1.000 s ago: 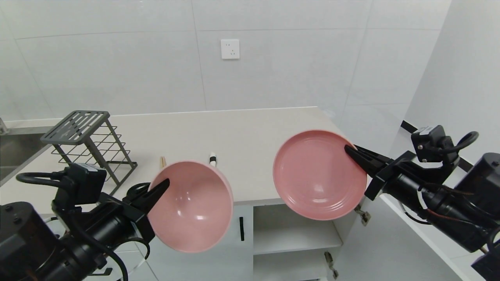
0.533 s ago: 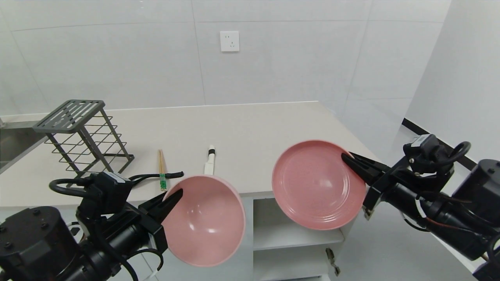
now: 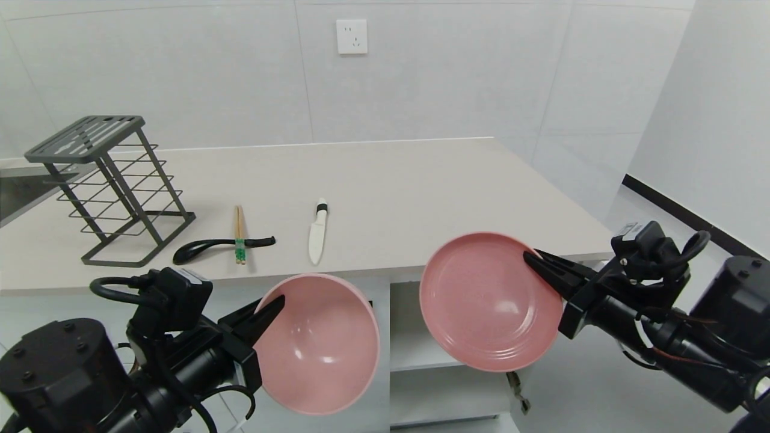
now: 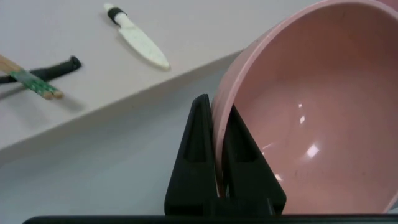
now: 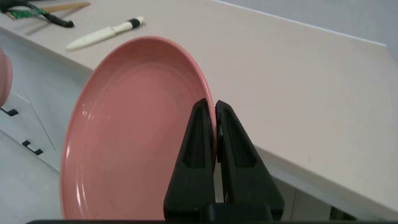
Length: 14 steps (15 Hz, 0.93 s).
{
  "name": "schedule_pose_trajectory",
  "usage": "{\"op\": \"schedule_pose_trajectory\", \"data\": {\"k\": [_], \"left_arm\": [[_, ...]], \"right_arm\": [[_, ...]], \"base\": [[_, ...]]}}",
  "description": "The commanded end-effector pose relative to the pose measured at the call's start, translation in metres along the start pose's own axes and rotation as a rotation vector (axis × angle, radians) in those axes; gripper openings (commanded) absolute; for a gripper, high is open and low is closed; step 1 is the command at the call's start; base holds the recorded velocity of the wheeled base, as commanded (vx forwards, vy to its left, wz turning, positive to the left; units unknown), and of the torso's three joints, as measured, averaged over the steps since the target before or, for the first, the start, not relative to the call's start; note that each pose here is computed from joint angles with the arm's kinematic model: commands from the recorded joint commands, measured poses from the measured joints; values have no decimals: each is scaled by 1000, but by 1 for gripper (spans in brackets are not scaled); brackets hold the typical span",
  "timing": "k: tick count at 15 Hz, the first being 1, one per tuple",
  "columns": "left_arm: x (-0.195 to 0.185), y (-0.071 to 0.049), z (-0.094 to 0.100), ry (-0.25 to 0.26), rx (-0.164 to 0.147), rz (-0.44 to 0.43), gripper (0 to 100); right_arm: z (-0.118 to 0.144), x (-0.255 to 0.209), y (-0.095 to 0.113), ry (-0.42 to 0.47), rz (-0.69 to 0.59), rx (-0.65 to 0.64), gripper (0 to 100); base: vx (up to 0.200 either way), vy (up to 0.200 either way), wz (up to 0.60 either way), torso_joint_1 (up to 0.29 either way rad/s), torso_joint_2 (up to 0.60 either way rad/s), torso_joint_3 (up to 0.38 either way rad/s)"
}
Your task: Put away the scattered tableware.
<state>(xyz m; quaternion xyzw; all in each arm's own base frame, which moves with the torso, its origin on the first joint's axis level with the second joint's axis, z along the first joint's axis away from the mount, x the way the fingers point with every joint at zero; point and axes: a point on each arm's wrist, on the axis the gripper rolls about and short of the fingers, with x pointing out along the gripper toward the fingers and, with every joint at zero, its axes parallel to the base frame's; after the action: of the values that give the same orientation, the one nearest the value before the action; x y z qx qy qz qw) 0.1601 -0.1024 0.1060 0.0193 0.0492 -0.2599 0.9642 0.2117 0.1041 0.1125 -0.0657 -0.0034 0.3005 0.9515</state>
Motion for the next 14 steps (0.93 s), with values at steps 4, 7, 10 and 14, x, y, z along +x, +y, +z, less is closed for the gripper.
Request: {"op": "schedule_pose_trajectory", "data": {"k": [4, 7, 10, 14], "left_arm": [[3, 0, -4, 20, 1, 0, 0], [4, 0, -5, 28, 1, 0, 0], [5, 0, -7, 37, 1, 1, 0], [7, 0, -10, 56, 2, 1, 0]], "right_arm": [[-6, -2, 2, 30, 8, -4, 0], [-9, 0, 1, 43, 9, -13, 0], [-12, -1, 2, 57, 11, -10, 0], [-18, 1, 1, 81, 8, -7, 0]], "base": [[0, 0, 0, -257, 491, 237], [0, 0, 0, -251, 479, 225], [0, 0, 0, -248, 452, 199], [0, 0, 0, -250, 354, 143]]}}
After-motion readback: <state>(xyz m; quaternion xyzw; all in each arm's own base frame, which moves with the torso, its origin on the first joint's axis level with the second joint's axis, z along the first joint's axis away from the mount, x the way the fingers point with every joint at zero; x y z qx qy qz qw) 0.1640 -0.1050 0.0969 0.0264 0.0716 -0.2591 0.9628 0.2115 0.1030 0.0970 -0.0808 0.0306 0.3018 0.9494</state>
